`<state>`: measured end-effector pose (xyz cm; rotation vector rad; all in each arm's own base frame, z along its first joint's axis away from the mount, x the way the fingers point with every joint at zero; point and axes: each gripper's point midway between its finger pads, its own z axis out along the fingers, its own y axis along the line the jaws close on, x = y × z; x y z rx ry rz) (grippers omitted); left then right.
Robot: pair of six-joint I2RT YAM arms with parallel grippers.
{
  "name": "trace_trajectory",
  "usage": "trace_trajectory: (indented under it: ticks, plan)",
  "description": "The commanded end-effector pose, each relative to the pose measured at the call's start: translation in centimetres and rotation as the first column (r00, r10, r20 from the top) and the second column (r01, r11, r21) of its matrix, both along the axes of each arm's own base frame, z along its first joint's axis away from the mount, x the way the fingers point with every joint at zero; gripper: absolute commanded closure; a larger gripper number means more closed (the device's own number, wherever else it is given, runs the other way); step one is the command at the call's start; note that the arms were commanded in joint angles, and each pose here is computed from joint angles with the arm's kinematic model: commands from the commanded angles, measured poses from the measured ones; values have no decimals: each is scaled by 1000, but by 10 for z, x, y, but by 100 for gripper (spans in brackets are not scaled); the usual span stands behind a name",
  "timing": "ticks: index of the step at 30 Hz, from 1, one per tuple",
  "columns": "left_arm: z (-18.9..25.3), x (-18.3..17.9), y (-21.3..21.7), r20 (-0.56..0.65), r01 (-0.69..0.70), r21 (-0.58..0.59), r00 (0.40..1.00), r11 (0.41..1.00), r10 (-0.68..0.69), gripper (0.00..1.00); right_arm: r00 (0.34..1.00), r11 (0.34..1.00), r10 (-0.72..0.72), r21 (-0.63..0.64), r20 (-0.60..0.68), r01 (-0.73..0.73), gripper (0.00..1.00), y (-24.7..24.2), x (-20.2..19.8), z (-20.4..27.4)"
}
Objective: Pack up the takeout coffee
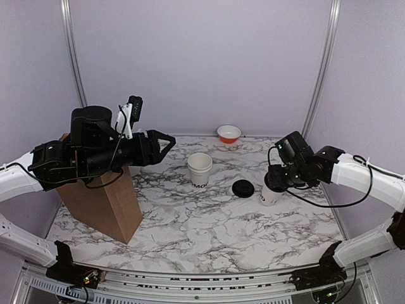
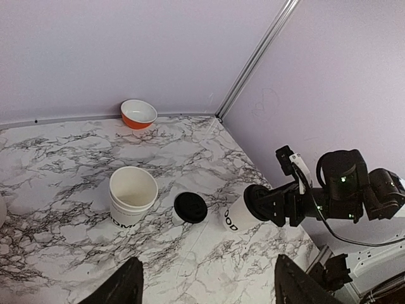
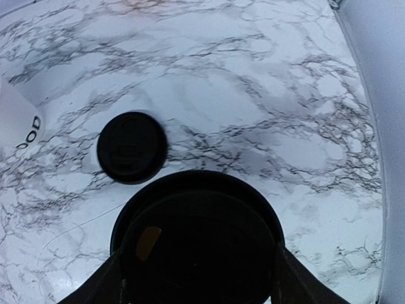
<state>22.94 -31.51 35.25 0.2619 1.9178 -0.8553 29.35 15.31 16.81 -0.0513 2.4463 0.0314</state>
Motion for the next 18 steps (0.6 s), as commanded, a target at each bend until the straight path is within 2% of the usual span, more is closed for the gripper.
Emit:
trace_trajectory:
  ticks: [1,11,18]
  plan:
    - [23,-2,1,43,15,-41,999,999,-13,29,995,995,-93,-27,22,93,39,-48,16,2]
    - [24,-6,8,44,11,-51,999,999,-9,29,951,949,-305,-69,45,308,39,-143,50,-8]
    - [24,-8,15,45,1,-54,999,999,1,29,945,941,-326,-90,29,327,32,-153,63,-21]
